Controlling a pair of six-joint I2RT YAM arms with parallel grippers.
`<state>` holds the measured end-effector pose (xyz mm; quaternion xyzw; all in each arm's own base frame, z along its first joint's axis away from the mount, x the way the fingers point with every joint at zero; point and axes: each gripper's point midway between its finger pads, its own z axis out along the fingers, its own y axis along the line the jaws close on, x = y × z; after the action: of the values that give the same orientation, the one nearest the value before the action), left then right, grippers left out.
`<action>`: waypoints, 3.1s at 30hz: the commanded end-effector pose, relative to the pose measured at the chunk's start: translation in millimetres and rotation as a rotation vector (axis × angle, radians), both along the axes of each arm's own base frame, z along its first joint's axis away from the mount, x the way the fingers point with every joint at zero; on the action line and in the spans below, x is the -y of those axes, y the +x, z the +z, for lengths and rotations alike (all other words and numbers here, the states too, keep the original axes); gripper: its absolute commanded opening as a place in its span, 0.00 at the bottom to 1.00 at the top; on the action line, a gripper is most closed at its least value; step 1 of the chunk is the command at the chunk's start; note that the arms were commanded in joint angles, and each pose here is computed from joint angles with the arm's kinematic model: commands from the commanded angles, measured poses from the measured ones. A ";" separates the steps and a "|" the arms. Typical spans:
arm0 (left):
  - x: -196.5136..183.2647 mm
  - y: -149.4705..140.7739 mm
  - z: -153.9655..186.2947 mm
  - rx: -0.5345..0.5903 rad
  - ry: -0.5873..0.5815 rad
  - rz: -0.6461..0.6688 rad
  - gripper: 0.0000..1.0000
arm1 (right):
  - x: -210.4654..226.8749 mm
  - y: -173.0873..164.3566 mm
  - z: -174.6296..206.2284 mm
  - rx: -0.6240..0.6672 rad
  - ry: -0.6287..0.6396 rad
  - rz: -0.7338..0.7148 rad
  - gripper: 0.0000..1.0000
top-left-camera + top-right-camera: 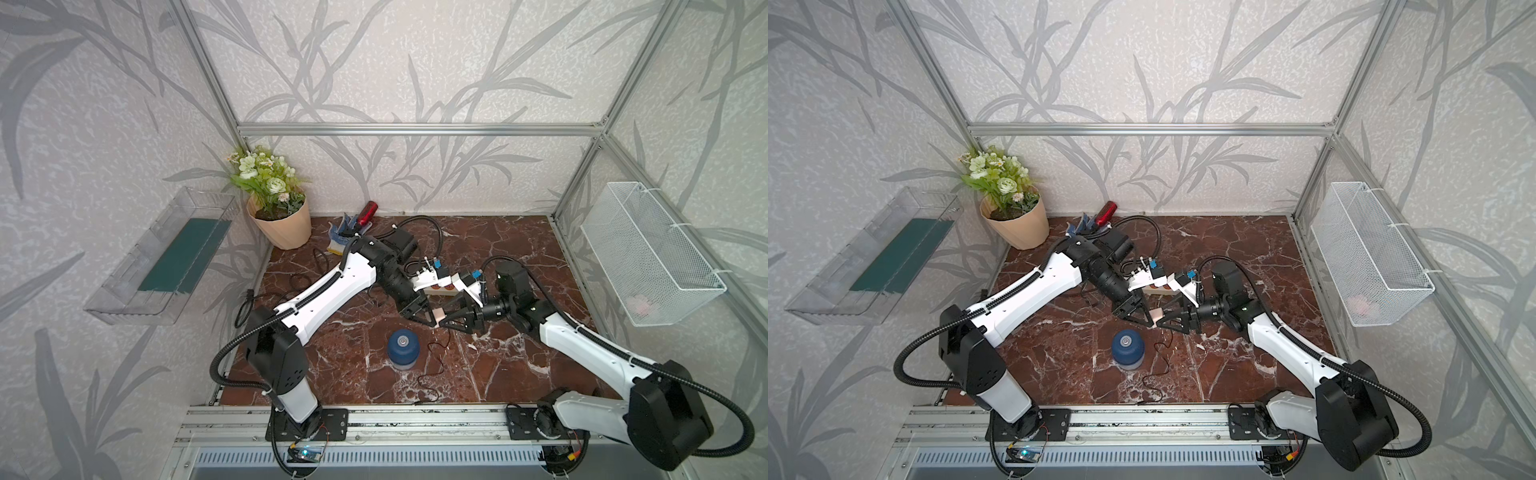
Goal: Charge the cordless meat grinders
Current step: Pick up the plug from the center of the board, then insert the plug into the socket.
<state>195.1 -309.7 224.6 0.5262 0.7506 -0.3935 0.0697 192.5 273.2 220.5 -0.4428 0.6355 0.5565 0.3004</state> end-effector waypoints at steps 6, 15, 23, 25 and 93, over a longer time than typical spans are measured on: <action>0.3 -1.1 -1.1 -0.001 0.002 -0.021 0.34 | -6.1 3.6 12.2 0.012 0.029 0.011 0.32; -13.5 53.5 12.2 0.143 0.036 0.226 0.72 | 0.6 35.5 -9.8 -0.015 -0.141 -0.187 0.20; -52.0 117.6 46.3 0.393 0.021 0.593 0.99 | 22.0 80.3 -29.6 -0.075 -0.386 -0.450 0.18; -68.8 132.7 47.4 0.427 0.053 0.699 0.99 | 31.8 92.4 -31.1 -0.090 -0.463 -0.527 0.18; -31.2 247.7 -182.3 0.285 0.197 1.069 0.31 | 69.8 187.7 -134.8 -0.448 -1.163 -0.906 0.11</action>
<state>445.5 -278.9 53.3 0.1358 0.9259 -0.1569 0.3156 383.9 210.1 90.8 -0.1112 0.9887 0.0476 0.0883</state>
